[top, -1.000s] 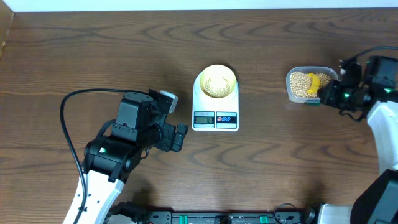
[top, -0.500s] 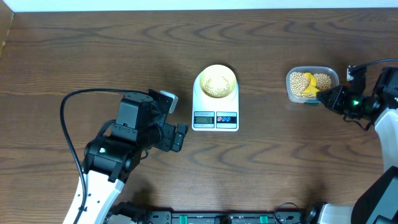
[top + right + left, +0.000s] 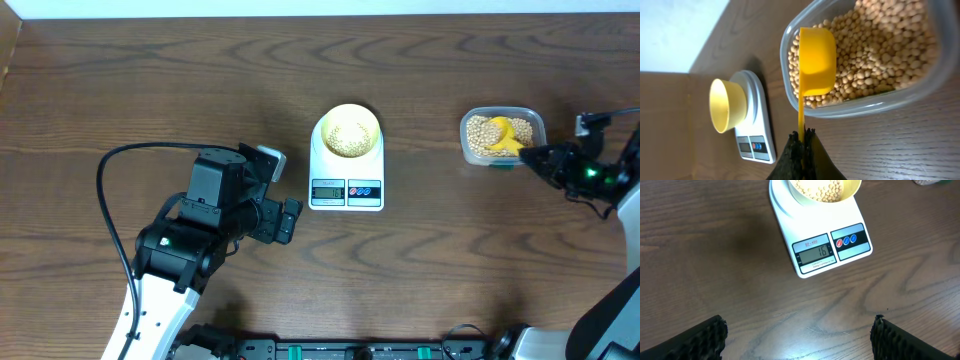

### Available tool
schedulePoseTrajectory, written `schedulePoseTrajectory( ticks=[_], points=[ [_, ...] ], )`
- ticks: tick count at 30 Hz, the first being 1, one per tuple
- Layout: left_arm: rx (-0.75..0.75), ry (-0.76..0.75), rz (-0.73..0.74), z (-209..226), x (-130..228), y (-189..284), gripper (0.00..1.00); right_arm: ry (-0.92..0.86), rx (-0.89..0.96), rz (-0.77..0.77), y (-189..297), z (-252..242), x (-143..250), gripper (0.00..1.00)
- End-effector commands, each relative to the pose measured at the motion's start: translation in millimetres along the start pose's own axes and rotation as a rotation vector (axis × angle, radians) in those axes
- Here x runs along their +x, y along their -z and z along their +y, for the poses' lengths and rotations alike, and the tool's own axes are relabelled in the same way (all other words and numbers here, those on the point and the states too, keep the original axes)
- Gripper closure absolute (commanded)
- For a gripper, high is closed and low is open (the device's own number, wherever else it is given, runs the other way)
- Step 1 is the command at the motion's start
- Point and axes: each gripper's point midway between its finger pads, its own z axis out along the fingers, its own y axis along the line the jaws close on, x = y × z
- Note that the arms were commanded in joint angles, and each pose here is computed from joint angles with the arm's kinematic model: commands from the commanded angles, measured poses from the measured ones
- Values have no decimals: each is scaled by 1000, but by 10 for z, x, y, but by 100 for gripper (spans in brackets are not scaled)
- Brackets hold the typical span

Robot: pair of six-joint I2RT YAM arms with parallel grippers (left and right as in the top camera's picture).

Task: Scoop item into bowl and weigh 50g on scale
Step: 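Return the right gripper to the tub and scoop more soybeans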

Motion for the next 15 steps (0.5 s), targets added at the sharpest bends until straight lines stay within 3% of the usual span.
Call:
schedulePoseTrajectory(
  ticks=[1, 10, 15],
  points=[
    [-9, -4, 4, 13, 18, -13, 6, -57, -92, -13, 90, 40, -8, 99],
    [-9, -4, 4, 13, 18, -13, 6, -203, -236, -89, 406, -35, -77, 99],
    [-9, -4, 4, 13, 18, -13, 7, -286, -418, -140, 643, -4, -30, 99]
  ],
)
